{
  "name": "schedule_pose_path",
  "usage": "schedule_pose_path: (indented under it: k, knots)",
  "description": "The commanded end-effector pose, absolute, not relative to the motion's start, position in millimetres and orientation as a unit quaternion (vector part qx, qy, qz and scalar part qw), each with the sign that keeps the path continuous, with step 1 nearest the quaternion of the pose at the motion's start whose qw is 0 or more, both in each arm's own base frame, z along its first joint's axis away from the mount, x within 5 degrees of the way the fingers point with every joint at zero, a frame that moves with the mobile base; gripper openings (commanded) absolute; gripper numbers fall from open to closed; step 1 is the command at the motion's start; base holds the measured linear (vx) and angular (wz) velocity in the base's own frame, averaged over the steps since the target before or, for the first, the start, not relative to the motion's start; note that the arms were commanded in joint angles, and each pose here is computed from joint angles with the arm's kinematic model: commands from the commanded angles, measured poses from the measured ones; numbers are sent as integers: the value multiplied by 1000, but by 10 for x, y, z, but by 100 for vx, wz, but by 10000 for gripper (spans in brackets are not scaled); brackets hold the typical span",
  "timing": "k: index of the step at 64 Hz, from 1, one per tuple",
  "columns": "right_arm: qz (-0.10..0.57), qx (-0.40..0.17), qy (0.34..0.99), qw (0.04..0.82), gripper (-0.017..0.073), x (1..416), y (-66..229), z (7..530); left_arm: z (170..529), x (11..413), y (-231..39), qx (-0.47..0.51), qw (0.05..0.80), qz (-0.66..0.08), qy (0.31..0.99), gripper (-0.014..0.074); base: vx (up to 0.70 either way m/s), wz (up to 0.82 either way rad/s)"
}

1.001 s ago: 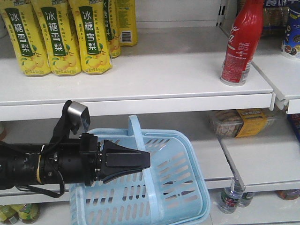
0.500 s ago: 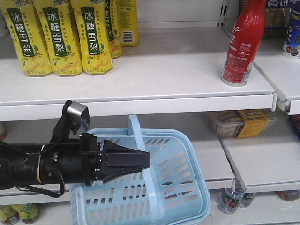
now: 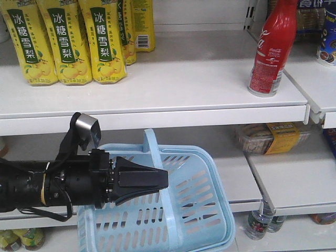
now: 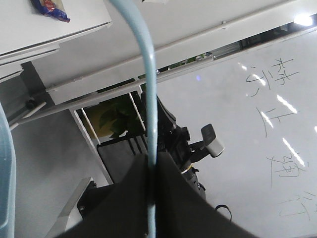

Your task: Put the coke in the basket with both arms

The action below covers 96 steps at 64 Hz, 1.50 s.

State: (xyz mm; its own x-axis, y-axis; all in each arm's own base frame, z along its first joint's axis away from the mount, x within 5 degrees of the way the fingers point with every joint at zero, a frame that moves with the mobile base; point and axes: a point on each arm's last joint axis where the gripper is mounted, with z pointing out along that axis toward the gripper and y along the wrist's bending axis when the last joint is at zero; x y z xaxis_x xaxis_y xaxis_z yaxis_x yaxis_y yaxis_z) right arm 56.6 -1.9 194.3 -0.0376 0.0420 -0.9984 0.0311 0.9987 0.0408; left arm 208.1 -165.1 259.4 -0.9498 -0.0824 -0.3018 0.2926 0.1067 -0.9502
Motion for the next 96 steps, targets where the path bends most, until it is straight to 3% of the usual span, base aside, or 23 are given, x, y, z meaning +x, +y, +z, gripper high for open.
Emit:
schedule_pose_path:
  k: [1, 15, 25, 36, 46, 60, 66, 74, 91, 96]
  knots:
    - [1, 22, 694, 720, -4, 561, -18, 1970, 2909, 1934, -1651, 118, 121, -744, 646, -6, 0, 0]
    - [20, 38, 685, 727, -4, 561, -17, 1989, 2909, 1934, -1651, 118, 121, -744, 646, -6, 0, 0]
    - [208, 210, 619, 727, -4, 551, -34, 2071, 2909, 1934, -1651, 118, 121, -744, 646, -6, 0, 0]
    - [316, 315, 540, 713, -4, 535, -88, 2140, 2909, 1934, -1651, 118, 121, -744, 646, -6, 0, 0]
    - [295, 269, 567, 721, -4, 498, -38, 2337, 2909, 1934, -1651, 118, 121, -744, 646, -6, 0, 0]
    - [305, 247, 508, 767, -1, 372, -51, 2746, 2909, 1934, -1651, 118, 121, -744, 646, -6, 0, 0]
    - [279, 214, 518, 779, 13, 318, -26, 2885, 2909, 1934, -1651, 118, 121, -744, 646, -6, 0, 0]
    - [239, 171, 543, 786, 102, 213, 9, 3093, 2909, 1934, -1651, 118, 121, -744, 646, -6, 0, 0]
    - [189, 130, 574, 786, 571, 236, 28, 3325, 2909, 1934, -1651, 118, 121, -744, 646, -6, 0, 0]
    - [177, 127, 565, 796, 647, 288, 14, 3383, 2909, 1934, -1651, 118, 121, -744, 646, -6, 0, 0]
